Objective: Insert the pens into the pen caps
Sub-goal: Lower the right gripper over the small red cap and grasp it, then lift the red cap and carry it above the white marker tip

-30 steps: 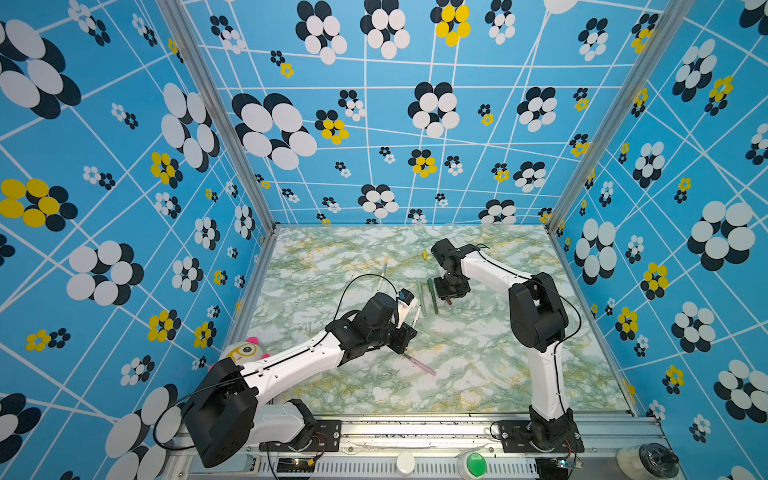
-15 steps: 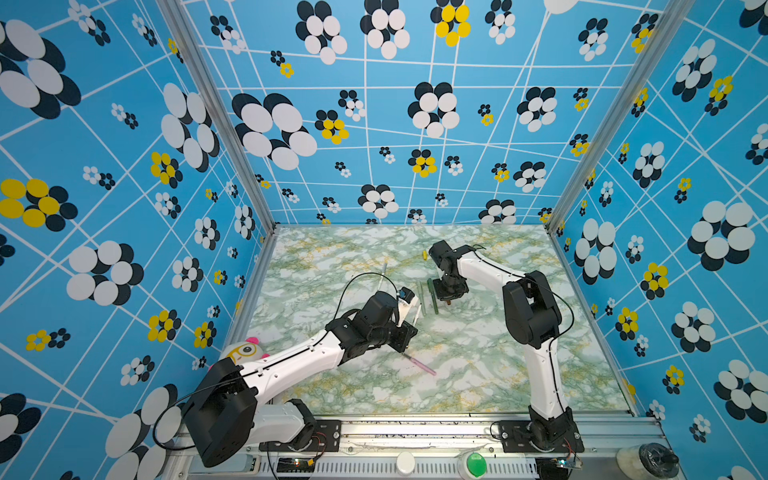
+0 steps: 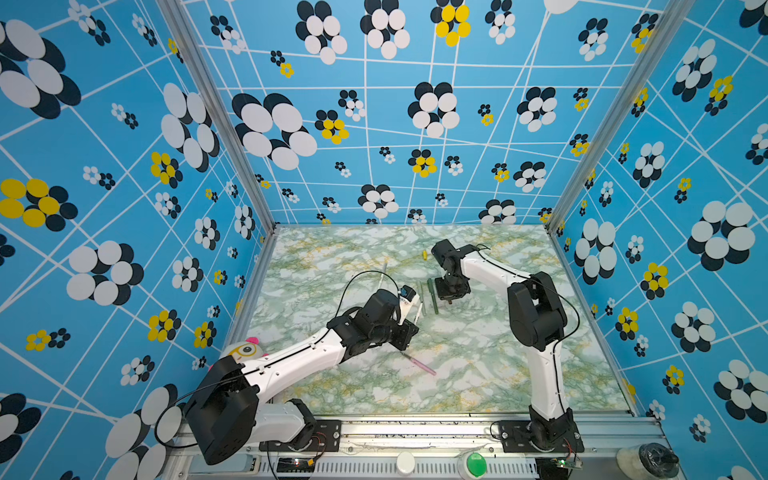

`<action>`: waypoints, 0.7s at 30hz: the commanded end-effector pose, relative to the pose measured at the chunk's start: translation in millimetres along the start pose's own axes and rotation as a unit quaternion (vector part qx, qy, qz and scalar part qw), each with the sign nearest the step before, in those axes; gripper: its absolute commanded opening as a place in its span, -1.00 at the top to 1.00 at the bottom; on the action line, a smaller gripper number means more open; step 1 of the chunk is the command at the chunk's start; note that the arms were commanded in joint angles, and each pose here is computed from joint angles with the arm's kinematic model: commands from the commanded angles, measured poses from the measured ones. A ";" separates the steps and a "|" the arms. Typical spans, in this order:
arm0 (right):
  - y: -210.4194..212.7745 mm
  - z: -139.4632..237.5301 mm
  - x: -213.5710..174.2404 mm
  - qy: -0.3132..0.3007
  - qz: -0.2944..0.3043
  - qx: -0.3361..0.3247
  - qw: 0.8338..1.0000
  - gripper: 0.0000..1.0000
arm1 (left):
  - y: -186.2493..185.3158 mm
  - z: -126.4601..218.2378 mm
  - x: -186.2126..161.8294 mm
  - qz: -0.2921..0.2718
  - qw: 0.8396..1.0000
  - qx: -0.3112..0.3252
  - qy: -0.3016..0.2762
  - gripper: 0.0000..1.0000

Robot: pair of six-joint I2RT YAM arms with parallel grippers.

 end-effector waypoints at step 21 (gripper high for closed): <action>-39.6 145.0 -16.0 -0.163 -0.233 0.304 0.909 0.85 | -42.5 -23.6 18.0 -0.003 0.998 -0.067 0.003 1.00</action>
Point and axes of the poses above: each gripper's point midway between its finger pads, its own z axis back along the fingers, its own y axis along the line the jaws close on, x = y × z, the point moved 5 cm from there along z, back along the fingers, and after that the axes turned 1 degree about z, right-handed, at the moved point
